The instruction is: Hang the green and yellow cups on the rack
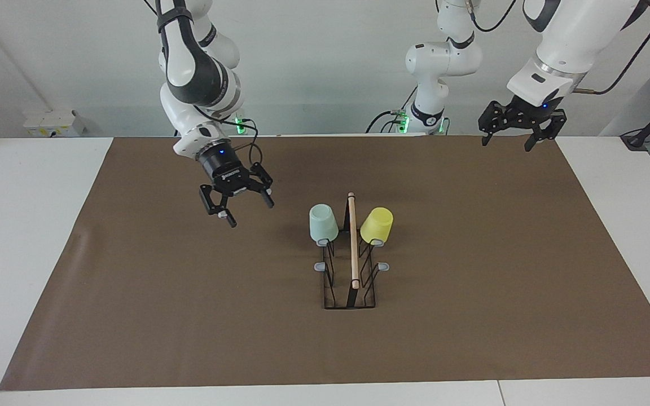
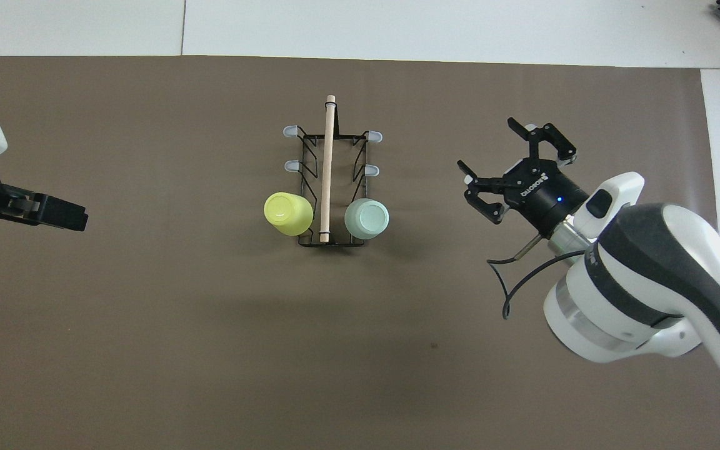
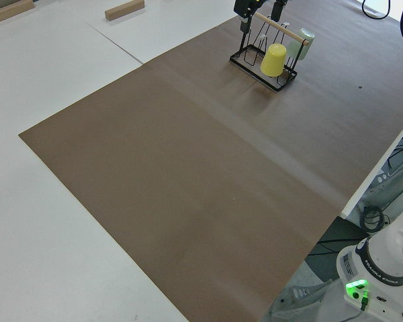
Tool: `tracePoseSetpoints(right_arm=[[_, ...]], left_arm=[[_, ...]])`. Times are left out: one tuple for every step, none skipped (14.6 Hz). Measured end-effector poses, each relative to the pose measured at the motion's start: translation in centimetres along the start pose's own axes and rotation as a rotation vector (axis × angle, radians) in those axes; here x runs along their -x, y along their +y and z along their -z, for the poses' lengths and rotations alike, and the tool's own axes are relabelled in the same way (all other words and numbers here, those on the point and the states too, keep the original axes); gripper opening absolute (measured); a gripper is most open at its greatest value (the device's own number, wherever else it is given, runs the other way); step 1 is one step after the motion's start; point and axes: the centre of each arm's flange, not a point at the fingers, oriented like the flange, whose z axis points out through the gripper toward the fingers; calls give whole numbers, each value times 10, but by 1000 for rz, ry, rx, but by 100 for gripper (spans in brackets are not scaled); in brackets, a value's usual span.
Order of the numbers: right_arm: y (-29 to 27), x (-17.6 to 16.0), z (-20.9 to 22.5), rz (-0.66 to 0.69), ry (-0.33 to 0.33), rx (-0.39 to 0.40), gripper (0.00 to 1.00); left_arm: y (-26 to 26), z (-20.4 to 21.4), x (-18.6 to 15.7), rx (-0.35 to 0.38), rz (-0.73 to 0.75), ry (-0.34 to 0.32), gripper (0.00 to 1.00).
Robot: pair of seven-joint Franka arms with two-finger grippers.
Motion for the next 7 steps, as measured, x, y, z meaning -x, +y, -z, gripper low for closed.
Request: tracePoseSetpoints(right_arm=[[18, 5, 4, 30, -23, 11, 100], [31, 9, 7, 56, -47, 16, 100], [42, 11, 9, 87, -72, 15, 100], [53, 12, 11, 123, -99, 12, 100], [64, 13, 12, 154, -123, 2, 100], [76, 16, 14, 179, -145, -14, 100], [87, 20, 17, 199, -169, -36, 100]], left_arm=[[0, 0, 0, 0, 0, 0, 100], [0, 0, 0, 0, 0, 0, 100], [0, 0, 0, 0, 0, 0, 100], [0, 0, 0, 0, 0, 0, 100], [0, 0, 0, 0, 0, 0, 100], [0, 0, 0, 0, 0, 0, 100], [0, 0, 0, 0, 0, 0, 100]])
